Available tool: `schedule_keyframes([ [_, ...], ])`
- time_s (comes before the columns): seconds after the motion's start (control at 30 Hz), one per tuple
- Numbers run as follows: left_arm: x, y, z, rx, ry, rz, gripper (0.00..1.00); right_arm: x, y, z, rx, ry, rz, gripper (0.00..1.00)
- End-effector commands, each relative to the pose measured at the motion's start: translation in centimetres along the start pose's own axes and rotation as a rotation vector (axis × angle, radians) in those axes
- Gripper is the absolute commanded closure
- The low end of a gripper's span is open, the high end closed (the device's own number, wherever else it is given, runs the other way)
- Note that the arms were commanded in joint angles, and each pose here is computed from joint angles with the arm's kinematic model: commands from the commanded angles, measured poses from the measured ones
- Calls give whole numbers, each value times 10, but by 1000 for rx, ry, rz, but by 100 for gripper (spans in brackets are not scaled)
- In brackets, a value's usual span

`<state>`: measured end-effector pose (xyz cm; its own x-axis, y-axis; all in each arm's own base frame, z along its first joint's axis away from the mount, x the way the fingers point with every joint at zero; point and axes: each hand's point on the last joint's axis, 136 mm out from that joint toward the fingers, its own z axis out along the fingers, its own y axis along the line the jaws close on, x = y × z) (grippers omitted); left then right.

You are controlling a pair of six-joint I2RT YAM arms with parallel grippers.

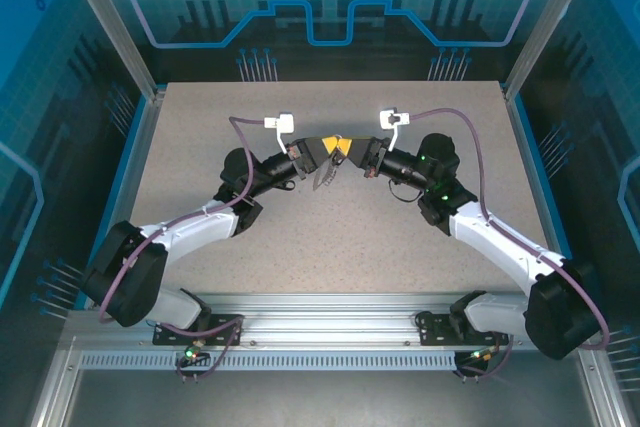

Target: Put the keys on the keyring

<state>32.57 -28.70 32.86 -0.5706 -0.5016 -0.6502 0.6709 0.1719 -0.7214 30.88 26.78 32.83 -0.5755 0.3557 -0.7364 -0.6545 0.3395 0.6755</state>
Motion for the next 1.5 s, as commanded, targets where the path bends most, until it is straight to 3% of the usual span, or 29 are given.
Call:
schedule_keyframes([
  [0.0, -7, -11, -2, 35, -24, 39, 100, -12, 17, 5, -48, -17, -33, 100],
  [0.2, -9, -11, -4, 29, -29, 44, 100, -13, 10, 8, -37, -13, -33, 100],
  [0.43, -20, -9, -12, 6, -24, 63, 72, -11, -8, 7, -4, -1, -7, 100],
  [0.63, -33, -2, -24, -26, -4, 86, 56, -12, -16, 3, 2, 28, -13, 100],
  [1.1, -28, 11, -14, 49, 193, 102, 47, -11, -9, 1, -93, 125, -58, 100],
  [1.47, -22, 12, -6, 97, 248, 87, 46, -9, -5, 4, -143, 164, -64, 100],
])
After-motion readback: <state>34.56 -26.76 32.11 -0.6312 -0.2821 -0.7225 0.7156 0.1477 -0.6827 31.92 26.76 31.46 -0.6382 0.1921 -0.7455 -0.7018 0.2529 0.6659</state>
